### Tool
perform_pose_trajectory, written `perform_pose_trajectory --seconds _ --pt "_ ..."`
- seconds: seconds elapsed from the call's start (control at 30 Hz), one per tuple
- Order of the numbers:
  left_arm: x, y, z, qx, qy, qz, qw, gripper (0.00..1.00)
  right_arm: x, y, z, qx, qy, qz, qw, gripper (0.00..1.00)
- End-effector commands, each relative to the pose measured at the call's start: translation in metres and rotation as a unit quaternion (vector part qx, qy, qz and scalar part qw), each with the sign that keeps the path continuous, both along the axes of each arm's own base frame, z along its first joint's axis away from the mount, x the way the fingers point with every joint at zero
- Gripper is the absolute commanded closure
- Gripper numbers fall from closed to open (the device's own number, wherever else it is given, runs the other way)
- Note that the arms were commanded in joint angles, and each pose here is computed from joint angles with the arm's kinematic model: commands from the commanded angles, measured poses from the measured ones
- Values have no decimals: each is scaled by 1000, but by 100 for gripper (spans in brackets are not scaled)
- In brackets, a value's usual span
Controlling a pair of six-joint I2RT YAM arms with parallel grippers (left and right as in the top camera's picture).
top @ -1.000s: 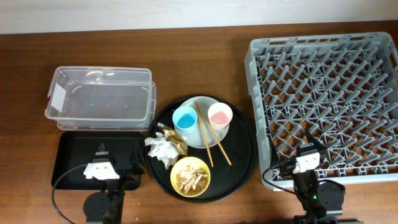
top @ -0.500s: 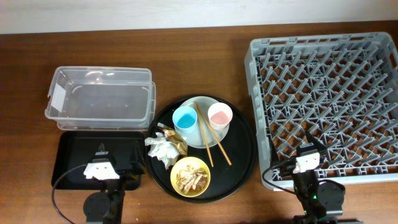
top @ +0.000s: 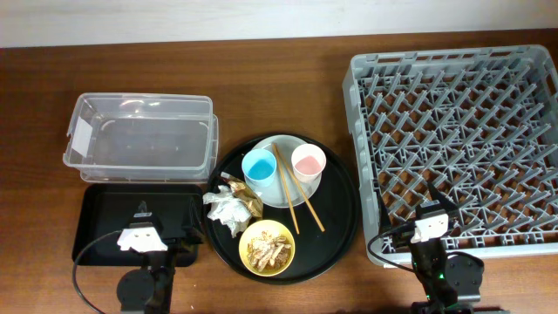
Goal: Sort waste into correct bins and load items into the dishwasher rack
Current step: 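Move the left gripper toward the crumpled white tissue on the round tray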
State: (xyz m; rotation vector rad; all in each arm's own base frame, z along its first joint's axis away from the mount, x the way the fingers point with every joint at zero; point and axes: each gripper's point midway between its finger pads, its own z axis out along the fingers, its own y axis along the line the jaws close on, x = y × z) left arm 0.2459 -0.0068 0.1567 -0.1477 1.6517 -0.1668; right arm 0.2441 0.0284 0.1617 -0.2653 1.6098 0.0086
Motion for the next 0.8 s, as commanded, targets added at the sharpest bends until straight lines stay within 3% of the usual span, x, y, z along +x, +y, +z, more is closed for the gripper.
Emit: perform_pose_trajectory --seconds 0.0,0.67,0.77 --pt "0 -1 -2 8 0 -3 1000 1 0 1 -3 1 2 1 1000 1" --pt "1 -2 9 1 -22 -6 1000 1 0 1 -3 1 2 1 1000 1" --pt "-2 -14 21 -1 -33 -40 999 1 0 1 -3 1 2 1 1000 1"
